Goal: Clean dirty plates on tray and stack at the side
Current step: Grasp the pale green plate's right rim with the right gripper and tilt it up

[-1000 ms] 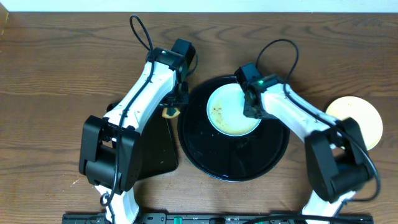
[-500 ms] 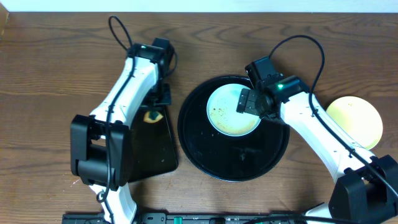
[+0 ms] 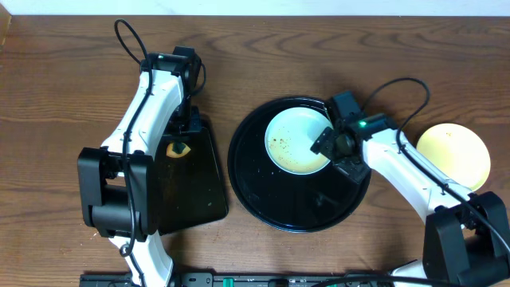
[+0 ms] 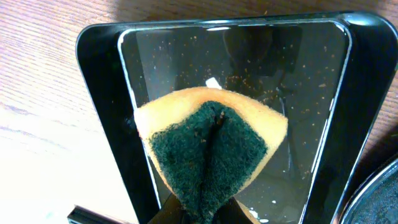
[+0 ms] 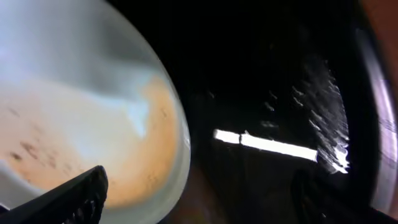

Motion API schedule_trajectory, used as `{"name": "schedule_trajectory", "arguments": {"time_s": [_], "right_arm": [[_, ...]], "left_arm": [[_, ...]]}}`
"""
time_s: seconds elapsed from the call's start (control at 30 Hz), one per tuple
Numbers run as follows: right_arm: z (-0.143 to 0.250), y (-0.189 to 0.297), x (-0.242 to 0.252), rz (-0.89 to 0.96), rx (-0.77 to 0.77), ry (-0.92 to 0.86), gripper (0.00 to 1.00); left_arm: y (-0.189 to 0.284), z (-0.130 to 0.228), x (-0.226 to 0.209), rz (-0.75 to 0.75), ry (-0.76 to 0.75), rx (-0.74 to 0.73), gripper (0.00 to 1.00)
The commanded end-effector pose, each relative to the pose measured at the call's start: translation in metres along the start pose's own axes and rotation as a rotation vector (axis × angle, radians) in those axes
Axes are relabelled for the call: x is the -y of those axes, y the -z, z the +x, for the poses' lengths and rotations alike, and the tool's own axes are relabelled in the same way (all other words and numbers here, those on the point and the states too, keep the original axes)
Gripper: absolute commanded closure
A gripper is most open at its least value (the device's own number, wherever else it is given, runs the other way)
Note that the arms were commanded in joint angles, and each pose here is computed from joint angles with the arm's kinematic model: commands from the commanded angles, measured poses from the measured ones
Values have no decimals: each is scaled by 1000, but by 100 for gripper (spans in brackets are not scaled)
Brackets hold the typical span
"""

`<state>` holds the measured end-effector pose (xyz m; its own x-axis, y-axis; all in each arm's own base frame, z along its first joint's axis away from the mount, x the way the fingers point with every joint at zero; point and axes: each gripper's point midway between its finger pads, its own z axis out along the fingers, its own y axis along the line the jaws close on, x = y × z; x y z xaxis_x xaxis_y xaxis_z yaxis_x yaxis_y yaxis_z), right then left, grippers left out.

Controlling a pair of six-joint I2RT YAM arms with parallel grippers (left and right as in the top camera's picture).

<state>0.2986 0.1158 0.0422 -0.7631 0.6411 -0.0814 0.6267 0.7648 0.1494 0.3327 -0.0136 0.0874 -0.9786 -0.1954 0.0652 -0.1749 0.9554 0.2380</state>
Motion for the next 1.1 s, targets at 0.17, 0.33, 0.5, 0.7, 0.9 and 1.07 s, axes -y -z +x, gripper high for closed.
{"name": "schedule_trajectory", "arguments": {"time_s": [0.17, 0.33, 0.5, 0.7, 0.9, 1.07], "right_arm": [[-9, -19, -23, -203, -14, -31, 22], [-10, -26, -26, -236, -1, -28, 27], [-7, -32, -20, -232, -2, -29, 28], [-5, -38, -17, -239, 7, -29, 65], [4, -55, -1, -224, -2, -60, 97], [9, -60, 7, -209, -8, -41, 99]], "left_arm": [[1, 3, -5, -22, -18, -6, 93], [1, 4, -6, -23, -19, -8, 92], [1, 5, -6, -25, -20, -13, 93], [1, 7, -7, -27, -21, -19, 92], [1, 11, -8, -34, -26, -38, 92], [1, 12, -9, -35, -27, -41, 92]]}}
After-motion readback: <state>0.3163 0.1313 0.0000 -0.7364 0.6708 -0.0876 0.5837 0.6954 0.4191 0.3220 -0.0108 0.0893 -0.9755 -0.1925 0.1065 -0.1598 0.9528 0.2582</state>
